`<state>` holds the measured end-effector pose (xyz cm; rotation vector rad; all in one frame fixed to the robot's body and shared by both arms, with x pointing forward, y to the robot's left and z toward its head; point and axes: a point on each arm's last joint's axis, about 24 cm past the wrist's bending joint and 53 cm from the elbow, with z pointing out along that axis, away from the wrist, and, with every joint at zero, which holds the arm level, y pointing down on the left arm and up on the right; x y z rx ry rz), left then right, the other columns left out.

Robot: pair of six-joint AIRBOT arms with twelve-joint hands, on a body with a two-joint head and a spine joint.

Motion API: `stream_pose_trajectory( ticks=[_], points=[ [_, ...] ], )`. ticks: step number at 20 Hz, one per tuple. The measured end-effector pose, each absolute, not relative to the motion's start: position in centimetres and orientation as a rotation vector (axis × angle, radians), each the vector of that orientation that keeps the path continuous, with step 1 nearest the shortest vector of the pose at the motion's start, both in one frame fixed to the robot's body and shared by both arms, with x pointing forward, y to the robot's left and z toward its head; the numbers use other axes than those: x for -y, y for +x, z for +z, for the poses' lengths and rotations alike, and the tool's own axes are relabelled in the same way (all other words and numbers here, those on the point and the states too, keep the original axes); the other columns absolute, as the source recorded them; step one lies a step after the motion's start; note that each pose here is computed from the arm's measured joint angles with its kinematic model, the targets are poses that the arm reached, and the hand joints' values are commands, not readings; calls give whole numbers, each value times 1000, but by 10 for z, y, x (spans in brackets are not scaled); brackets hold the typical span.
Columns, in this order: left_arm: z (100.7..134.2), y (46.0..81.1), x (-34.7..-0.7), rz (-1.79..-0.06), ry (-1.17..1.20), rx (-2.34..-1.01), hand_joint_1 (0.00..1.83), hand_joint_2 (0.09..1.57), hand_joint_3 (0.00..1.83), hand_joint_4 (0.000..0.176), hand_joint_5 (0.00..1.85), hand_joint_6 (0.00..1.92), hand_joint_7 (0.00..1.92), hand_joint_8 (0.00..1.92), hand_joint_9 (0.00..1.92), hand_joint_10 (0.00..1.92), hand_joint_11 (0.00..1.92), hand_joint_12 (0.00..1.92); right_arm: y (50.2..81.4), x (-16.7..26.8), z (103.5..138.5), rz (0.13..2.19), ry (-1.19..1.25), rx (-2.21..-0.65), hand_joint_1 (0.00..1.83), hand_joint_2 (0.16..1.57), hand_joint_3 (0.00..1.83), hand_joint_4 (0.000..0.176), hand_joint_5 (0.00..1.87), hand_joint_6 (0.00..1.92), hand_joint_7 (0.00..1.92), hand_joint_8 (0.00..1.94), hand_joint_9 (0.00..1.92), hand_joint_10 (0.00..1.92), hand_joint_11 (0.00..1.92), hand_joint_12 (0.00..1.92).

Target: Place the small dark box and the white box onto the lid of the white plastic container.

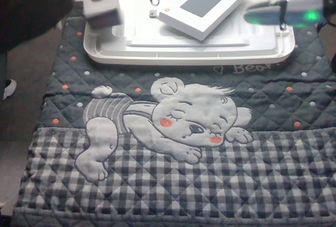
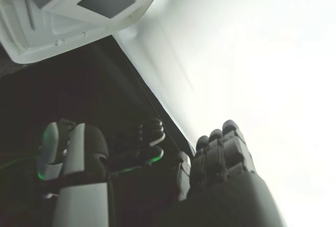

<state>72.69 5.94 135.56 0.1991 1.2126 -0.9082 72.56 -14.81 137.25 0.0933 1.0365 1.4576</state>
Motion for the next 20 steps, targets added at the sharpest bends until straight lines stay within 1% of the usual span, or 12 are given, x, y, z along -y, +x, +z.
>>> stream_pose_trajectory(
  ticks=[2,3,4,6,7,8,9,10,12,13,18,20],
  points=[
    [1358,708,-63,-924,221,-1162,671,1018,7,129,0,0,0,0,0,0,0,0,709,158,1376,1496,84,-973,752,908,0,168,0,0,3,2,2,0,0,36],
    [1357,702,-63,-929,231,-1142,487,1033,13,69,0,0,0,0,0,0,0,0,704,160,1373,1506,83,-964,770,900,0,167,0,0,0,0,0,0,0,6],
    [1357,698,-65,-932,233,-1130,383,1058,20,57,0,0,0,0,0,0,0,0,700,161,1370,1515,79,-959,759,895,0,172,0,0,0,0,0,0,0,0],
    [1350,690,-66,-941,240,-1129,805,959,0,110,0,0,0,0,0,0,0,0,693,160,1363,1526,69,-965,783,899,0,175,0,0,0,0,0,0,0,0],
    [1349,685,-66,-948,244,-1125,634,1017,3,80,0,0,0,0,0,0,0,0,691,159,1360,1529,67,-971,825,888,0,161,0,0,0,0,0,0,0,0],
    [1348,679,-68,-951,249,-1108,571,1224,0,35,150,71,179,525,0,1291,0,1281,689,159,1360,1535,67,-968,800,875,0,173,0,0,0,0,0,0,0,0],
    [1348,675,-71,-958,246,-1099,621,1224,0,126,149,46,35,104,0,257,0,255,686,159,1361,1539,64,-964,778,868,0,155,0,0,0,0,0,0,0,0],
    [1348,670,-74,-962,246,-1086,797,1060,0,121,29,8,6,20,0,51,0,50,682,162,1361,1544,62,-955,811,855,0,172,0,0,0,0,0,0,0,0],
    [1345,665,-79,-970,240,-1075,1003,939,0,114,0,0,0,0,0,1,0,1,679,163,1355,1552,66,-957,890,850,0,176,29,11,0,0,0,0,0,0],
    [1345,659,-80,-981,238,-1058,947,928,0,70,0,0,0,0,0,0,0,0,677,162,1350,1556,64,-966,877,849,0,176,37,14,7,3,0,0,0,0],
    [1336,640,-85,-1011,244,-1030,640,1005,3,129,0,0,0,0,11,2,86,23,666,166,1341,1600,73,-952,843,841,2,176,94,19,111,16,108,16,101,45],
    [1336,637,-91,-1024,230,-1021,811,981,0,171,0,0,0,0,0,0,72,16,660,167,1338,1613,68,-947,906,847,2,174,130,30,144,23,102,10,80,38]
  ],
)
